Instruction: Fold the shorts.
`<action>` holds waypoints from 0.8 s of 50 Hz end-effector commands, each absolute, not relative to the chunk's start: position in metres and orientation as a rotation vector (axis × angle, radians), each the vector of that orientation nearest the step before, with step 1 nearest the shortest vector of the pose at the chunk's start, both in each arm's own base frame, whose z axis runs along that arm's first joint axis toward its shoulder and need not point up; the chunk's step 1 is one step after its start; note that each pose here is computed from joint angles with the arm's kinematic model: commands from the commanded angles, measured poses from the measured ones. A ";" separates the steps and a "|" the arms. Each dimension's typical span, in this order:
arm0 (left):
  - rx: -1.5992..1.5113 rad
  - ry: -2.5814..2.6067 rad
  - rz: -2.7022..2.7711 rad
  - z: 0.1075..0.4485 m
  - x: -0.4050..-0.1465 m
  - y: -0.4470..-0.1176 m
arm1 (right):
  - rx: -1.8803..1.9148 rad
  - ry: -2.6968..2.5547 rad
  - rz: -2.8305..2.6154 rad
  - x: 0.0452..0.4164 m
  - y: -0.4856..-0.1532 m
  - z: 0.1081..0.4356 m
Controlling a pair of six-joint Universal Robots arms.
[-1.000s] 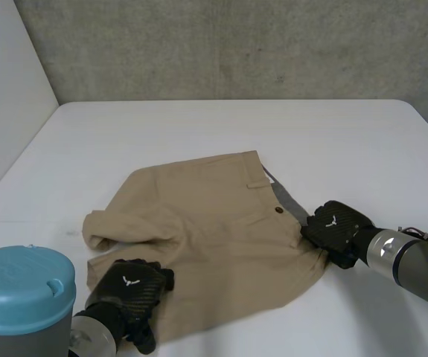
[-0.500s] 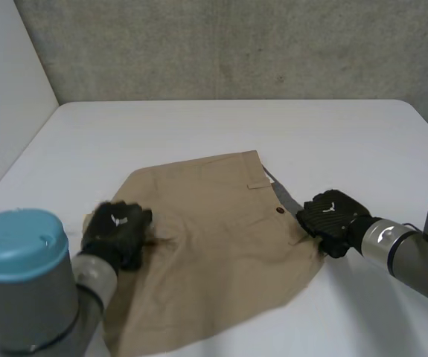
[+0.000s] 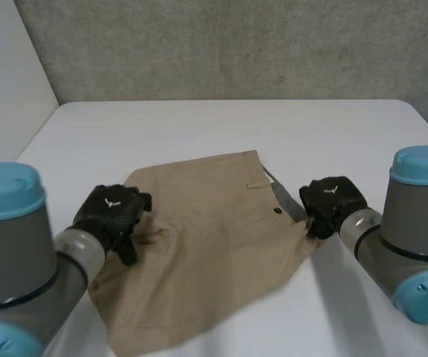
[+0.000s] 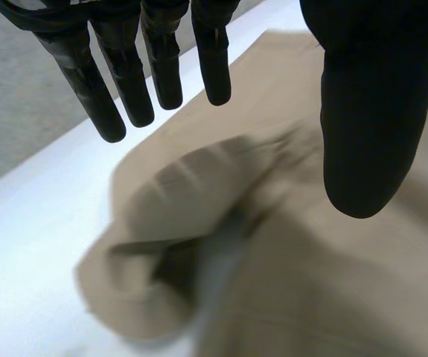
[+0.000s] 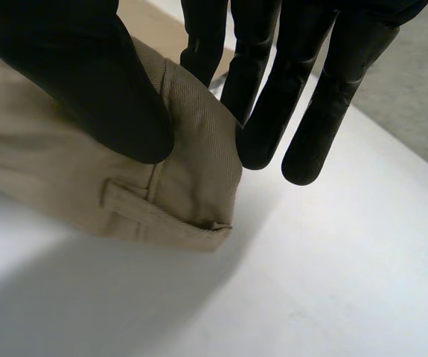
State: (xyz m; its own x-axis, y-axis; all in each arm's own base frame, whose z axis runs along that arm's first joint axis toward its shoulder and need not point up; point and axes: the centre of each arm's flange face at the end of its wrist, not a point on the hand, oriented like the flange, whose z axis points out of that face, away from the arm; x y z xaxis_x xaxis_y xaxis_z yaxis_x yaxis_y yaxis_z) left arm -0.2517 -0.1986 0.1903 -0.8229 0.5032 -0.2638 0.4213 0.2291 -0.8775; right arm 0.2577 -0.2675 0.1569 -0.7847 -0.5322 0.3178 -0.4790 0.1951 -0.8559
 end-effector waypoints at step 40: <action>-0.820 -2.540 1.596 0.163 -0.255 -0.141 | -0.800 2.420 -1.665 0.261 -0.285 0.147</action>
